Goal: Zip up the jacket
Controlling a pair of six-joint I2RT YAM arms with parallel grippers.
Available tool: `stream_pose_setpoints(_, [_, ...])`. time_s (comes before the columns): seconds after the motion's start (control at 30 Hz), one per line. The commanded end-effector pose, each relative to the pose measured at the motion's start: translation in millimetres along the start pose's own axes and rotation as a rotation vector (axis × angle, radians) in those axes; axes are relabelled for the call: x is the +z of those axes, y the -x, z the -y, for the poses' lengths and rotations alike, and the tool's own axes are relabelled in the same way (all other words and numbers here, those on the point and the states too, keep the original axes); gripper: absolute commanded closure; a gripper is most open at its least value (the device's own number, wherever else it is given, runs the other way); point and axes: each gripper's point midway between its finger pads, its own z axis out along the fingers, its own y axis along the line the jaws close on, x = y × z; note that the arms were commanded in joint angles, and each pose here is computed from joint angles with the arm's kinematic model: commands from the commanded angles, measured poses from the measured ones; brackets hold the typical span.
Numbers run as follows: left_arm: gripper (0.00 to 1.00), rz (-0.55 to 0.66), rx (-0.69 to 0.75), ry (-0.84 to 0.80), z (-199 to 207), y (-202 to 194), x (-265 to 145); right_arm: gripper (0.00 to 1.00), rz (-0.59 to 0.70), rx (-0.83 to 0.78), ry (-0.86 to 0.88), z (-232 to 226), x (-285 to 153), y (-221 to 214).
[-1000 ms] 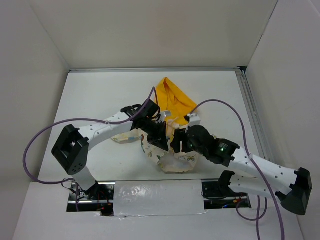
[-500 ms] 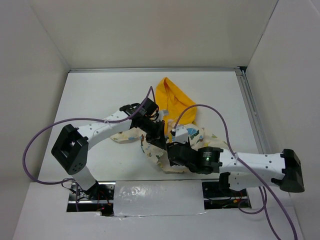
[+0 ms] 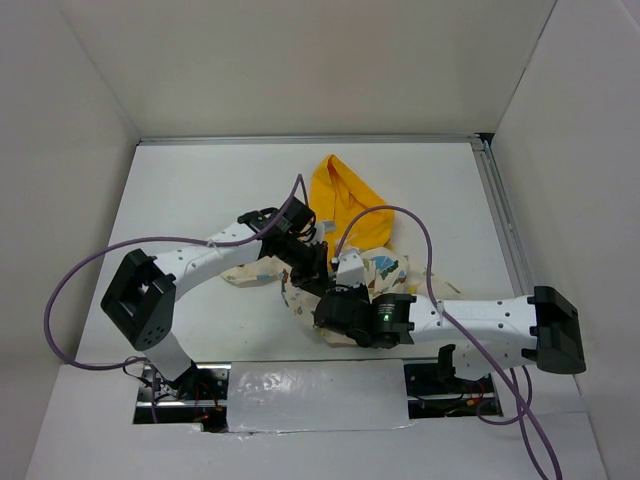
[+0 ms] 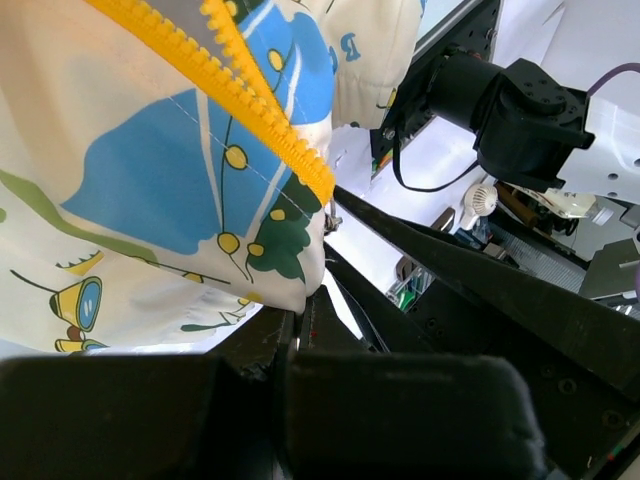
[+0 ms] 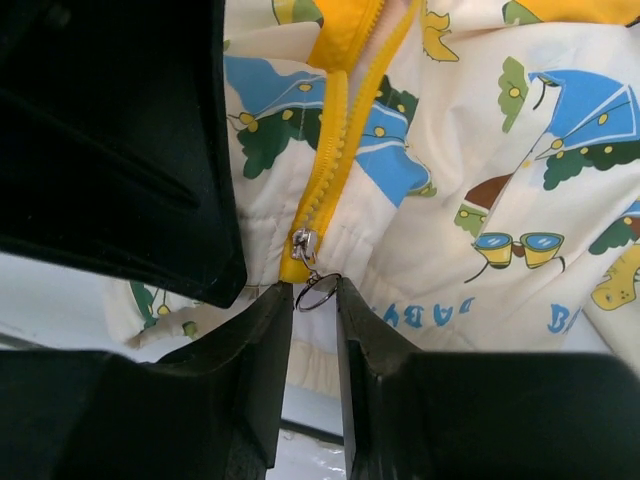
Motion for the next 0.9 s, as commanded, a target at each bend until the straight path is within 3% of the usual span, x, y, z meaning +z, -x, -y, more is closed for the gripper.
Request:
stream_pose_setpoints(0.0, [1.0, 0.005, 0.033, -0.05, 15, -7, -13, 0.7, 0.073, 0.06, -0.061, 4, -4, 22])
stream_pose_setpoints(0.17, [1.0, 0.006, 0.042, -0.048, 15, -8, -13, 0.8, 0.096, 0.063, -0.058, 5, -7, 27])
stream_pose_setpoints(0.2, [1.0, 0.007, 0.042, -0.045, 15, -7, -13, 0.9, 0.098, 0.044, -0.043, 3, -8, 29])
stream_pose_setpoints(0.3, [1.0, 0.002, 0.039, -0.029, 9, -8, -11, 1.0, 0.086, 0.001, 0.01, -2, -12, 30])
stream_pose_setpoints(0.77, [1.0, 0.004, 0.066, 0.073, -7, -11, -3, 1.0, -0.003, -0.067, 0.276, -15, -28, 31])
stream_pose_setpoints(0.87, [1.0, 0.007, 0.096, 0.055, -2, -14, -3, 1.0, 0.018, -0.032, 0.247, -4, -24, 37])
